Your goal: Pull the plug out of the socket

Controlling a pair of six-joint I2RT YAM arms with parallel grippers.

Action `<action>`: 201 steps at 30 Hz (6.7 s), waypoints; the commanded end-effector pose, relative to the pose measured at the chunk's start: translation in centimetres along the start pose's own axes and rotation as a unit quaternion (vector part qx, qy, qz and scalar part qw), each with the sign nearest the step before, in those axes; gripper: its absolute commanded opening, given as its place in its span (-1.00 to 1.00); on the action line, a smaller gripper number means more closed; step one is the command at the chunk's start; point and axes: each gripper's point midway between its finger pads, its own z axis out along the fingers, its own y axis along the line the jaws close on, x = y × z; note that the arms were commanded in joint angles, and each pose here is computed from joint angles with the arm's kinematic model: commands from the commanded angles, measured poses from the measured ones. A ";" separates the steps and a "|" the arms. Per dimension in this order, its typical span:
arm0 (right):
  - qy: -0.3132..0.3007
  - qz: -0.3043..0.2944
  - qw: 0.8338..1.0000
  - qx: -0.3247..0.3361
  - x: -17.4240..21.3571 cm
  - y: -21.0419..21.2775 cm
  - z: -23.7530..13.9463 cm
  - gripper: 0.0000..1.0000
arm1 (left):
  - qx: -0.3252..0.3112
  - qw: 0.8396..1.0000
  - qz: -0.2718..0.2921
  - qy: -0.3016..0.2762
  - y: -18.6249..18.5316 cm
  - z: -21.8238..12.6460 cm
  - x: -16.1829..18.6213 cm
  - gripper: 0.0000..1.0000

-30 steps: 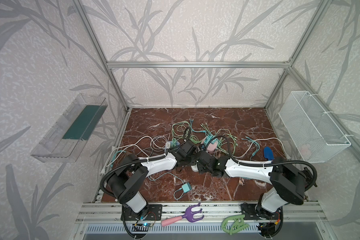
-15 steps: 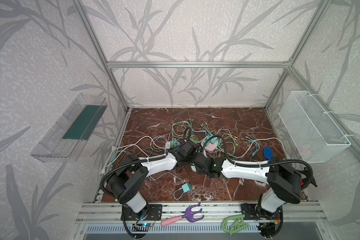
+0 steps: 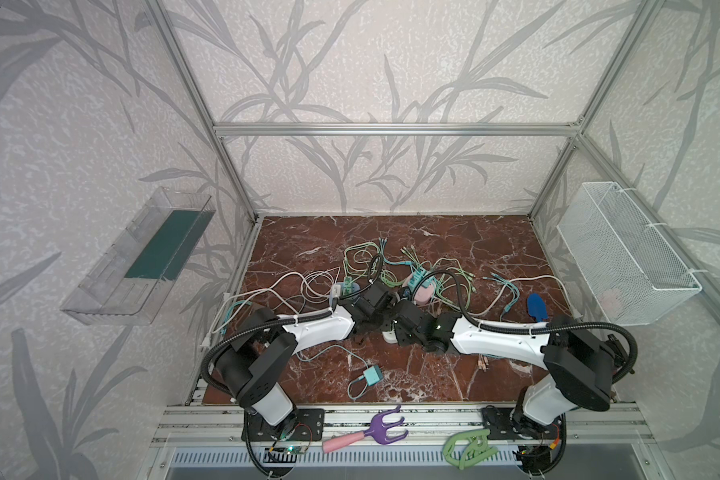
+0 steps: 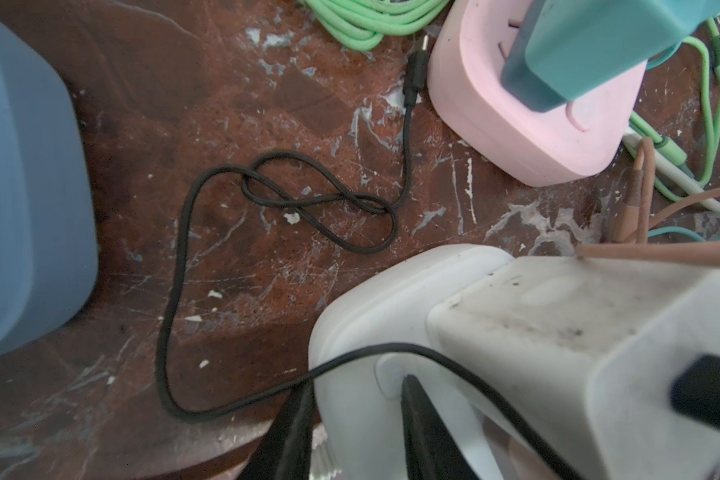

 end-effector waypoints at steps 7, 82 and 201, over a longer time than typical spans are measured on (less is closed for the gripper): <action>-0.046 -0.015 0.999 0.001 -2.7 0.7 -2.4 -0.84 | -0.077 0.993 0.023 0.087 4.2 1.4 5.4 -0.29; 0.007 0.174 0.982 -0.073 8.6 -8.5 -6.3 0.21 | -0.041 0.997 0.050 0.046 2.9 -0.6 3.5 -0.29; -0.006 -0.059 0.998 0.016 -5.4 0.8 4.3 0.32 | 0.011 1.000 -0.007 -0.023 3.5 -1.6 0.9 -0.18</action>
